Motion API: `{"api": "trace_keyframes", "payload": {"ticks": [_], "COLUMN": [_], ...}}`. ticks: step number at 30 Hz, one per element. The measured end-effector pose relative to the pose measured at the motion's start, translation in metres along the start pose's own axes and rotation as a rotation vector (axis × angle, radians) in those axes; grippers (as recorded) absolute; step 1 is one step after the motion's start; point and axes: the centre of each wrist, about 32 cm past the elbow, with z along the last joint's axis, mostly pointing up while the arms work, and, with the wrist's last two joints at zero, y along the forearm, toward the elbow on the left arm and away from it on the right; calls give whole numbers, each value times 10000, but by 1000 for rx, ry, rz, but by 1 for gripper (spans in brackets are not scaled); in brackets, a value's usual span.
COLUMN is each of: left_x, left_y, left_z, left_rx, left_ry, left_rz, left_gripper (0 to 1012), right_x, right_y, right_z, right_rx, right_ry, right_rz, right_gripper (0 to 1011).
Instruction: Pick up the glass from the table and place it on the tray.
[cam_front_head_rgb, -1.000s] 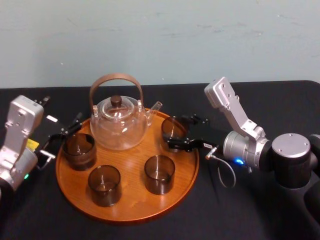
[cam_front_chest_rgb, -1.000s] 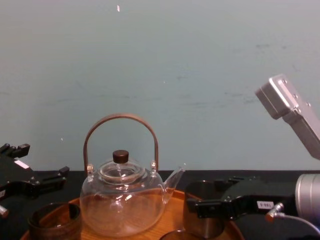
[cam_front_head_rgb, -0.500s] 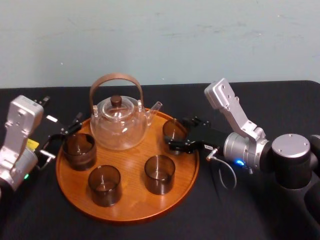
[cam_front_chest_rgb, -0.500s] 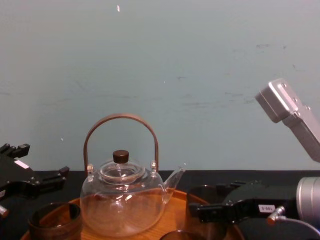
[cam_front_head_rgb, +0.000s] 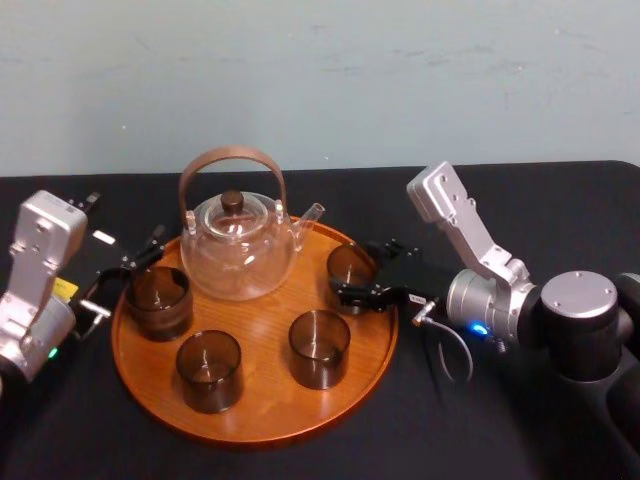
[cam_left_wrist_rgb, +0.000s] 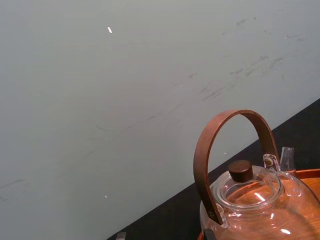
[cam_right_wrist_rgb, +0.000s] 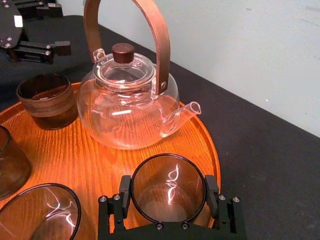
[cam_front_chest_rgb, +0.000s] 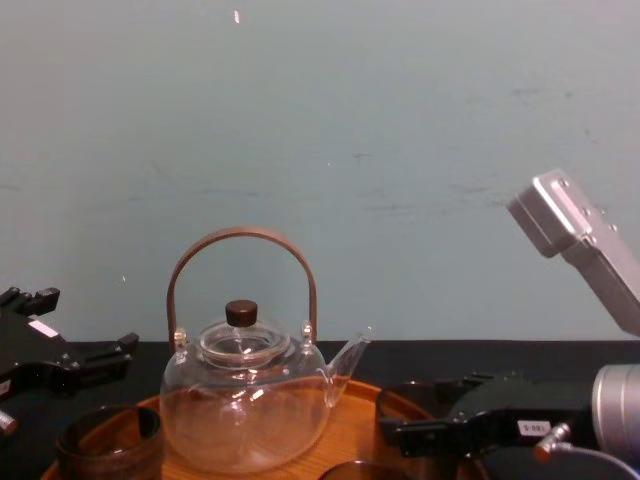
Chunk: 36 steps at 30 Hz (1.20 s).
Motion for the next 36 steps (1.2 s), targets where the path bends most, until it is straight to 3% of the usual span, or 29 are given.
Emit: {"api": "trace_keyframes", "payload": {"ticks": [12,18,36], "left_x": [0,0,0], "left_y": [0,0,0], "left_z": [0,0,0], "left_rx": [0,0,0], "left_ry": [0,0,0], "left_rz": [0,0,0], "left_gripper": [1001,1001,1001], "right_x": [-1,0,1], "right_y": [3,2,0], "right_z": [0,1,5], "right_rx": [-3,-2,0], "right_ry": [-3,-3,-2], "right_rz": [-3,-3,-1], "right_gripper": [900,1002,1002]}}
